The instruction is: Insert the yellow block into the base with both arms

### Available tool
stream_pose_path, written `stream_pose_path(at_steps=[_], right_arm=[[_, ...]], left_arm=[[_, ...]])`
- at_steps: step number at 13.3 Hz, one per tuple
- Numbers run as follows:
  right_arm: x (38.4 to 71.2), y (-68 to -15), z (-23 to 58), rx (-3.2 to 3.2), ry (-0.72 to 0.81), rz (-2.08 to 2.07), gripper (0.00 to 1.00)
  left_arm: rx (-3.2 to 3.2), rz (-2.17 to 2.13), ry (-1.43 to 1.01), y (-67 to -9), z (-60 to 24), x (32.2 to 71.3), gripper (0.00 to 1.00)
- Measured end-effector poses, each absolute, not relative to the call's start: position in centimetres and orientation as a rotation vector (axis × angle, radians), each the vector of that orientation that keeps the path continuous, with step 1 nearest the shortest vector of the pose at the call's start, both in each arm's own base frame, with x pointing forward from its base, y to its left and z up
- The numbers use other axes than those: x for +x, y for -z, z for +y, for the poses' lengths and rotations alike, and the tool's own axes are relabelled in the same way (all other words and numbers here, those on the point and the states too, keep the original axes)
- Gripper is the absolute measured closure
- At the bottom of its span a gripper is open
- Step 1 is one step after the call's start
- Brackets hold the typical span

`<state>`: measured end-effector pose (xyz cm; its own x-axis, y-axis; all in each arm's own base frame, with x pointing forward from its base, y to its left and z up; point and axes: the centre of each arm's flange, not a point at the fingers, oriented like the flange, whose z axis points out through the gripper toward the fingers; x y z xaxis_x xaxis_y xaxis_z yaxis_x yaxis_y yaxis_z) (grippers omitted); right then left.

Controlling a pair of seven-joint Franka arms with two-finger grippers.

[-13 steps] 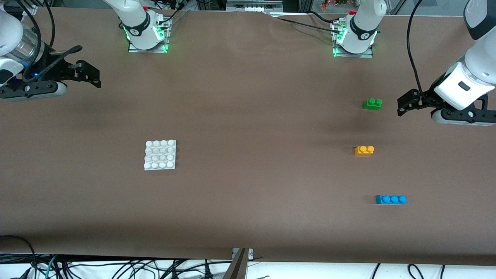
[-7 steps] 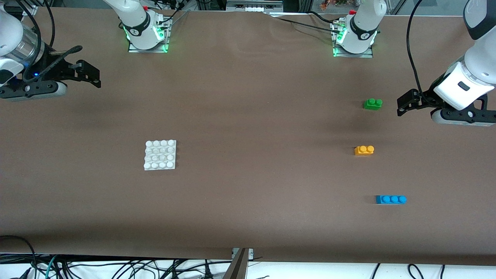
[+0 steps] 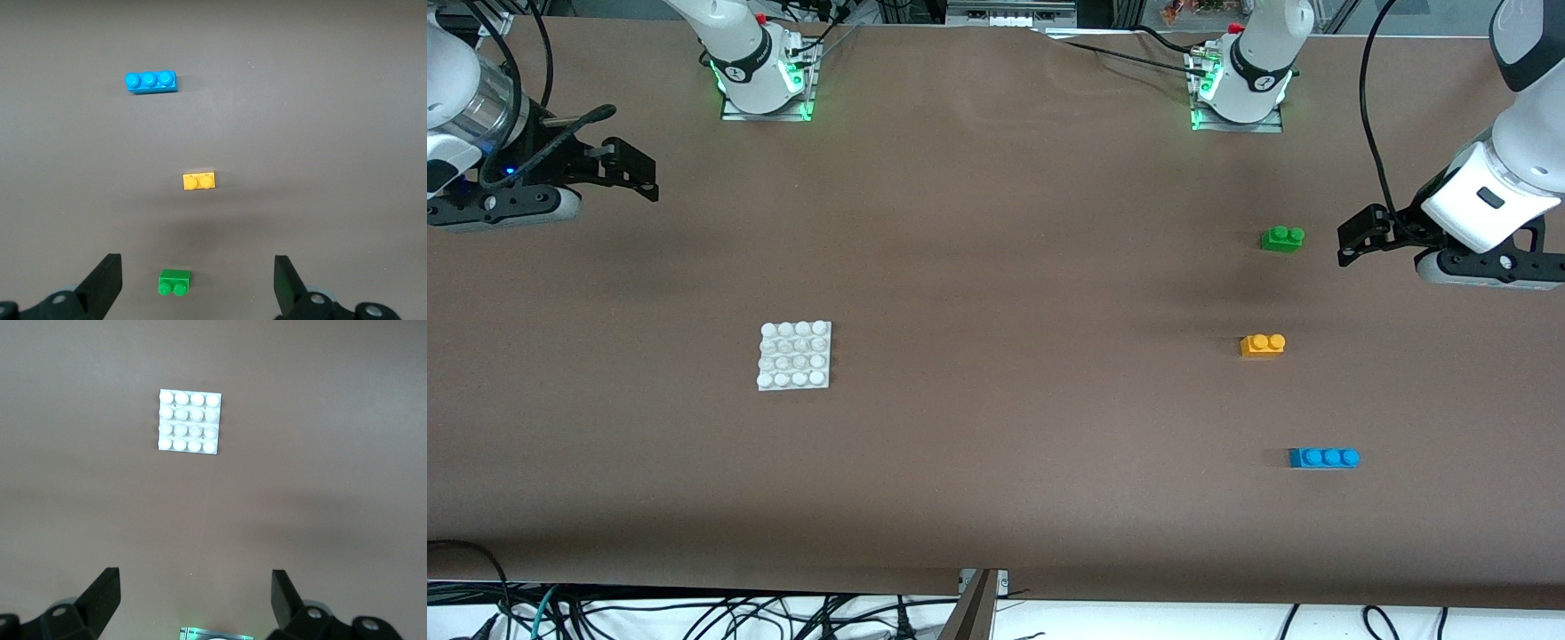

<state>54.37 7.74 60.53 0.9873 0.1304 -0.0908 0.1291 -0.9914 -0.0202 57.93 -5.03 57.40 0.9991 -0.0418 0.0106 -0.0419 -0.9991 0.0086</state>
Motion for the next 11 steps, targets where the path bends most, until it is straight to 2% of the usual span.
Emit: stream_pose_path(at_steps=[11], right_arm=[[54.43, -60.33, 7.74, -3.117, -0.152, -0.203, 0.0]], left_arm=[[3.131, -0.084, -0.016, -57.41, -5.71, 57.87, 0.0]])
